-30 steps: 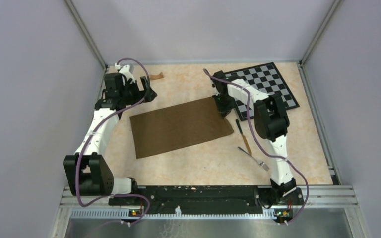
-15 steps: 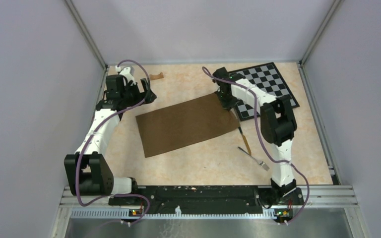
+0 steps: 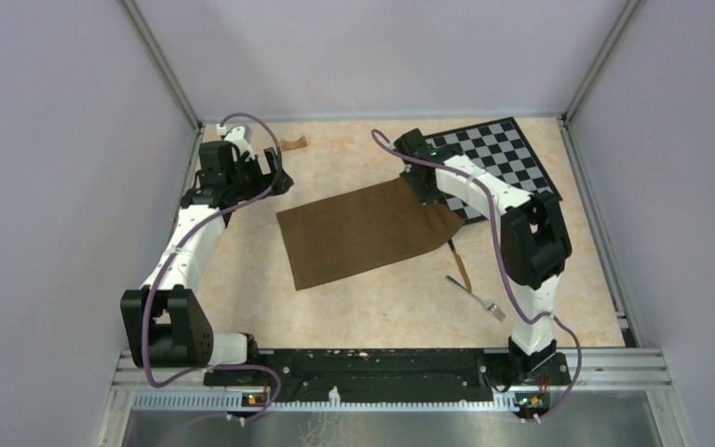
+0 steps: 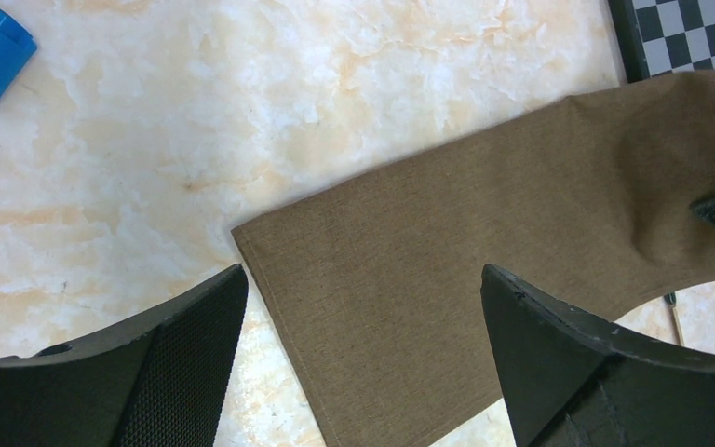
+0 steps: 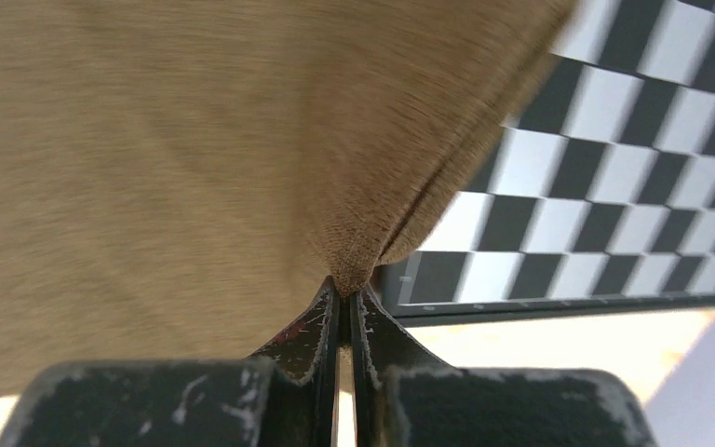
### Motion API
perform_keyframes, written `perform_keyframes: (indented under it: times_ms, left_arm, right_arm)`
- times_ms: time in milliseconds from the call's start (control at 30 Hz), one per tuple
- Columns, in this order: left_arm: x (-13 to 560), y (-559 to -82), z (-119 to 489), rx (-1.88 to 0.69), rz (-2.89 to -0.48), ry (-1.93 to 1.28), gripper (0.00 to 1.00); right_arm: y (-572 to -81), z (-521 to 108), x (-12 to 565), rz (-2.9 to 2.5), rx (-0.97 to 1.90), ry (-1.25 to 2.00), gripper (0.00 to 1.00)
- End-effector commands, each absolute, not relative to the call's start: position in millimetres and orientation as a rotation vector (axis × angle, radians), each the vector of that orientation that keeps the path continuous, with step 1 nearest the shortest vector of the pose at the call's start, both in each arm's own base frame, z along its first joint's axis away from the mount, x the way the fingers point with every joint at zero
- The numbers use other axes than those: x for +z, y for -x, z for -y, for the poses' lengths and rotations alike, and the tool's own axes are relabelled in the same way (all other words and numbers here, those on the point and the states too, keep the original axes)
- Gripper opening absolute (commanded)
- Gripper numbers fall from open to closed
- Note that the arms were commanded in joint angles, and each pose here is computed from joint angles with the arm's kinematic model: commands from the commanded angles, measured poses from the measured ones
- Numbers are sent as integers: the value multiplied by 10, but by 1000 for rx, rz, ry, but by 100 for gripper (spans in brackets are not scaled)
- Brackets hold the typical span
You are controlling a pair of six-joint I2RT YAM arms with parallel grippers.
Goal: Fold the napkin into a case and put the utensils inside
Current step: Pick up the rectangle-folded napkin from the center of the board, then fold the rectangle-folded napkin at the center of the board.
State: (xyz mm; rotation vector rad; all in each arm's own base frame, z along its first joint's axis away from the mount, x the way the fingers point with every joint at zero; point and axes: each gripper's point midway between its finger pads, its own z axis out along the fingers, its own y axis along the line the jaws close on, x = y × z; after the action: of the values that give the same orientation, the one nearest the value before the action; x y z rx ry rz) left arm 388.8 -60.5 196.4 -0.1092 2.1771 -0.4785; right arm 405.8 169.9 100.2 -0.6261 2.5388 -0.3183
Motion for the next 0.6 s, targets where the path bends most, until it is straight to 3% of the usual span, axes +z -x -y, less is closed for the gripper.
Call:
perform_keyframes:
  times_ms: [0,300,567]
  left_arm:
    - [2120,-3941,547,-429,-2108,106,99]
    - [2347,-3876,279,-280,-2015,228,99]
    - [2420,-3837,233,-259,-1974,245,99]
  right_arm:
    - [-3837,-2585,1181,-2475,45,750,0]
    - [-3194,-4034,1287,-2479,880,752,0]
    - [-2961,-4549,1322,-2495,1172,658,0]
